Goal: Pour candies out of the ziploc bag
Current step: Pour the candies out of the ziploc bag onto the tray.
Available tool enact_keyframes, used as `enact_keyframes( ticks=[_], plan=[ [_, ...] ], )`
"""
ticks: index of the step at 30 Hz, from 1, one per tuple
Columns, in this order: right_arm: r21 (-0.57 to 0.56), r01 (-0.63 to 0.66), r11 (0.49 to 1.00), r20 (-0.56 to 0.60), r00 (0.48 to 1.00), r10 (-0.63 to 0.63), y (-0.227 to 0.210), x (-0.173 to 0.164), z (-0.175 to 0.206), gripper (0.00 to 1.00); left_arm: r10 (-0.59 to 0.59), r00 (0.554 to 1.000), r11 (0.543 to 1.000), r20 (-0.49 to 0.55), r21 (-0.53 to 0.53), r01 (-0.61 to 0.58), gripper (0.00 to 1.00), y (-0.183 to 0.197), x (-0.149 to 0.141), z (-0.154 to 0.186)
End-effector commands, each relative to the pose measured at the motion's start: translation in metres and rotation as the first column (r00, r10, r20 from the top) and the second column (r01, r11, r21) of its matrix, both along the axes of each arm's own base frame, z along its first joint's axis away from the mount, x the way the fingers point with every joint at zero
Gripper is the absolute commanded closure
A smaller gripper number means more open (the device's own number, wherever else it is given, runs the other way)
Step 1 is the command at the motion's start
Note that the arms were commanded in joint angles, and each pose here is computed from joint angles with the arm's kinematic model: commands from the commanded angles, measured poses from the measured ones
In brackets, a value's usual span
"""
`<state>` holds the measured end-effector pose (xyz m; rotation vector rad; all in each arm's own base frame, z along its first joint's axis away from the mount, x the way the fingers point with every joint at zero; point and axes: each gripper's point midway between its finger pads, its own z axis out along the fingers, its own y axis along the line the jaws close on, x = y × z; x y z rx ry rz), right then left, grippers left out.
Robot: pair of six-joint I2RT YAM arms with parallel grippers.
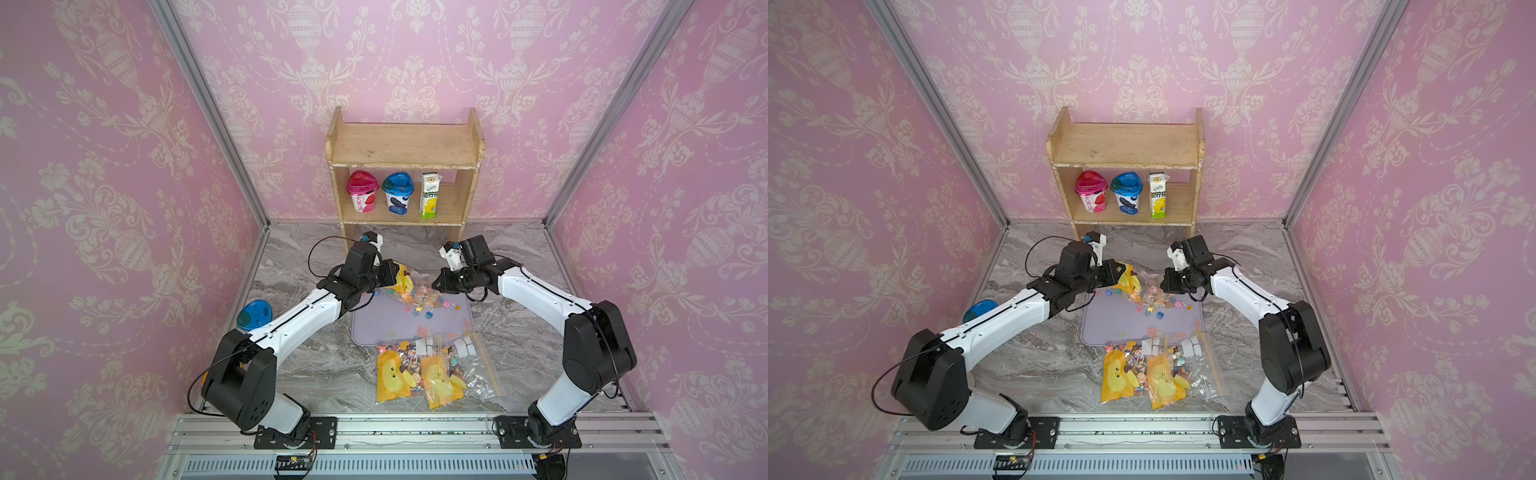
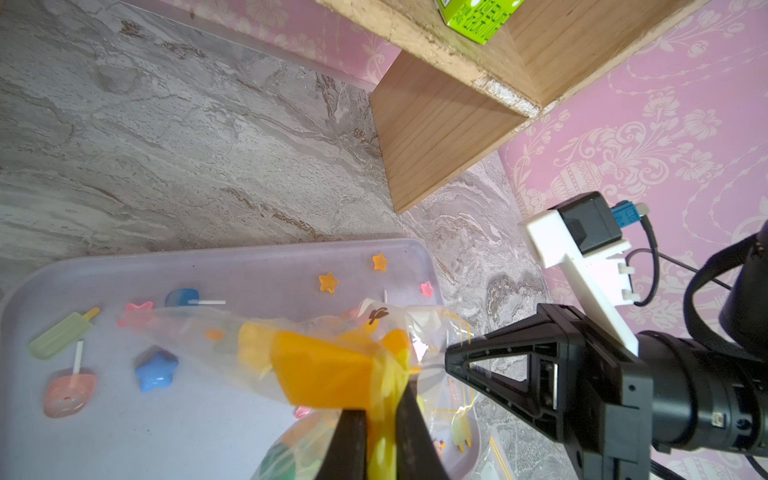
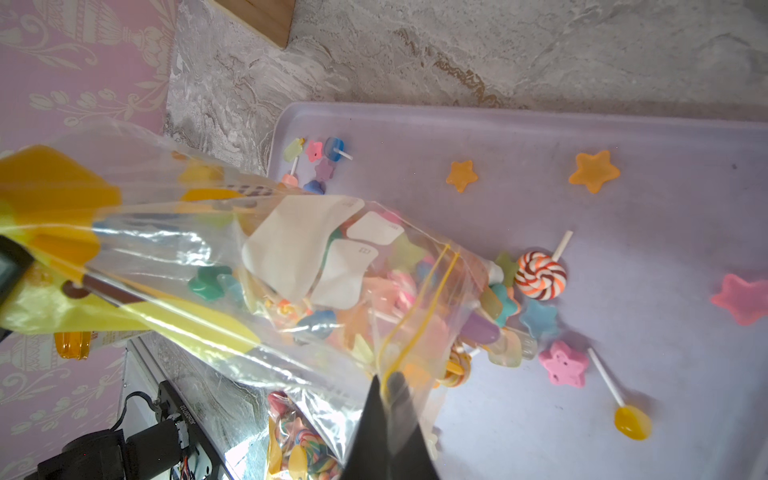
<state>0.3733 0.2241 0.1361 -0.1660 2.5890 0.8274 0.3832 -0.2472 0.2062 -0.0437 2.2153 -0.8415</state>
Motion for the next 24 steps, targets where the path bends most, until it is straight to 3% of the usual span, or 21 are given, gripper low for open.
enact_keyframes(
  ticks=[1, 24],
  plan=[
    [-0.041, 0.031, 0.999, -0.004, 1.000, -0.031, -0.0137, -0.0074, 0.0010, 1.00, 0.049, 0.990, 0.998, 0.132, -0.053, -0.042, 1.00, 0.0087, 0.0136, 0.0453],
    [-0.074, 0.028, 0.997, 0.001, 1.000, -0.028, -0.0195, -0.0116, 0.0006, 1.00, 0.042, 0.989, 0.998, 0.139, -0.056, -0.034, 1.00, 0.0053, 0.0167, 0.0483]
  ],
)
